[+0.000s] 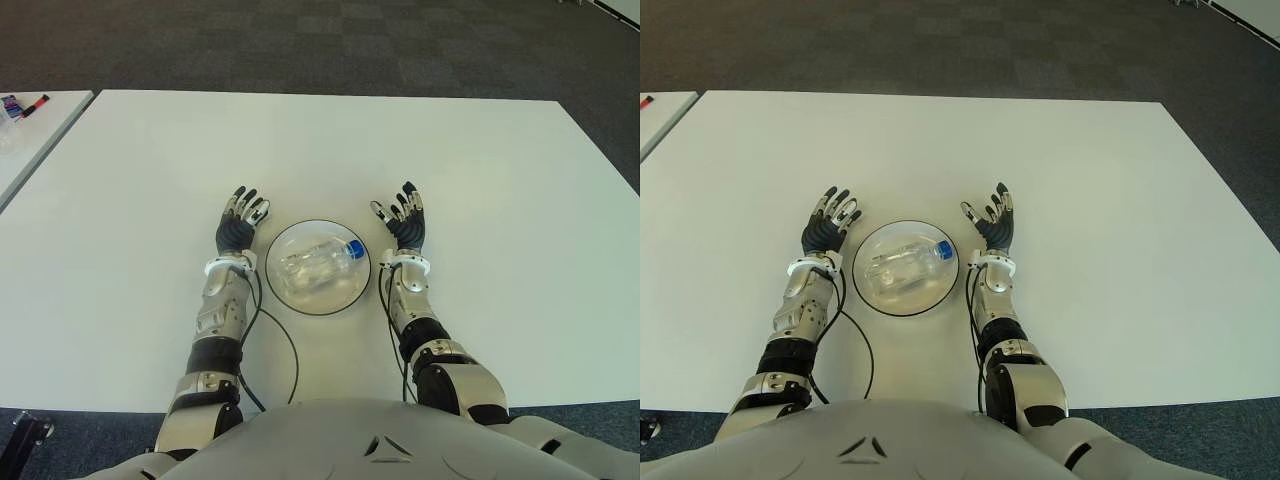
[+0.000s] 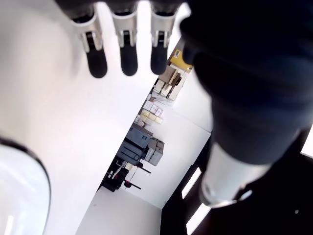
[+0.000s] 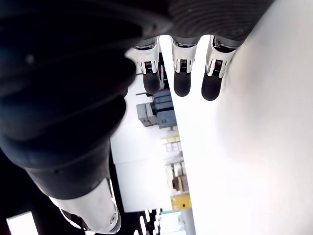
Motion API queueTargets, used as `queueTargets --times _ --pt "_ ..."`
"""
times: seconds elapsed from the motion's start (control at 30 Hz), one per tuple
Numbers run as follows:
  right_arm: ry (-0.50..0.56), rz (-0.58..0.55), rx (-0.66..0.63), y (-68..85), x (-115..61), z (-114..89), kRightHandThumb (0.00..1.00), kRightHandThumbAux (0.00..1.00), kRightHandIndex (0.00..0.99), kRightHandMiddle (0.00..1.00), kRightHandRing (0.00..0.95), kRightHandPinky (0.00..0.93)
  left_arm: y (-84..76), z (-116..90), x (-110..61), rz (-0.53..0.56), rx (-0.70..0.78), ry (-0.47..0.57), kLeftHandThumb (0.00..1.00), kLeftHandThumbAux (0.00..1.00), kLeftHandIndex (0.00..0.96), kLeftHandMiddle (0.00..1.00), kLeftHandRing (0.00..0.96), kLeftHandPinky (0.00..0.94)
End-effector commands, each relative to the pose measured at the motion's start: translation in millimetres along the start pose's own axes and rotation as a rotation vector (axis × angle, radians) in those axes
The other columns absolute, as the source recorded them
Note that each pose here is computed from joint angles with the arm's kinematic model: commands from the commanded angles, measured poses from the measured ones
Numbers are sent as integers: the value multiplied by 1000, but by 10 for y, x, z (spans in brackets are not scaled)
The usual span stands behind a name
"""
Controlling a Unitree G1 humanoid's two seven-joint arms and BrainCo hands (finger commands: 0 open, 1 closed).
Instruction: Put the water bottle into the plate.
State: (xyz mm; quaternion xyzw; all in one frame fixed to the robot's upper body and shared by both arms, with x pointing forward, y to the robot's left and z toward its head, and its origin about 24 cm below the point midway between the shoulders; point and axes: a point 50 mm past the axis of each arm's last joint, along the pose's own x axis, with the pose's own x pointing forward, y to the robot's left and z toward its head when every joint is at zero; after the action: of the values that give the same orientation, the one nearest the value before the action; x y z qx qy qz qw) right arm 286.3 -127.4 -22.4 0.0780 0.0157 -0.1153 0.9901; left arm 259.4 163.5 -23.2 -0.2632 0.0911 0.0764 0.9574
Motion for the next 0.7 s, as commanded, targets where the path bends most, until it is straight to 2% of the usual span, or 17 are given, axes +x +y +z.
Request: queueTargets --times 0.03,0.7 --pt "79 -7 28 43 -120 -149 41 887 93 78 73 123 -177 -170 -33 -4 -96 35 0 895 149 163 158 196" --pt "78 -7 37 43 -125 -153 38 896 95 80 74 121 -167 -182 -36 2 -108 26 0 900 162 171 163 193"
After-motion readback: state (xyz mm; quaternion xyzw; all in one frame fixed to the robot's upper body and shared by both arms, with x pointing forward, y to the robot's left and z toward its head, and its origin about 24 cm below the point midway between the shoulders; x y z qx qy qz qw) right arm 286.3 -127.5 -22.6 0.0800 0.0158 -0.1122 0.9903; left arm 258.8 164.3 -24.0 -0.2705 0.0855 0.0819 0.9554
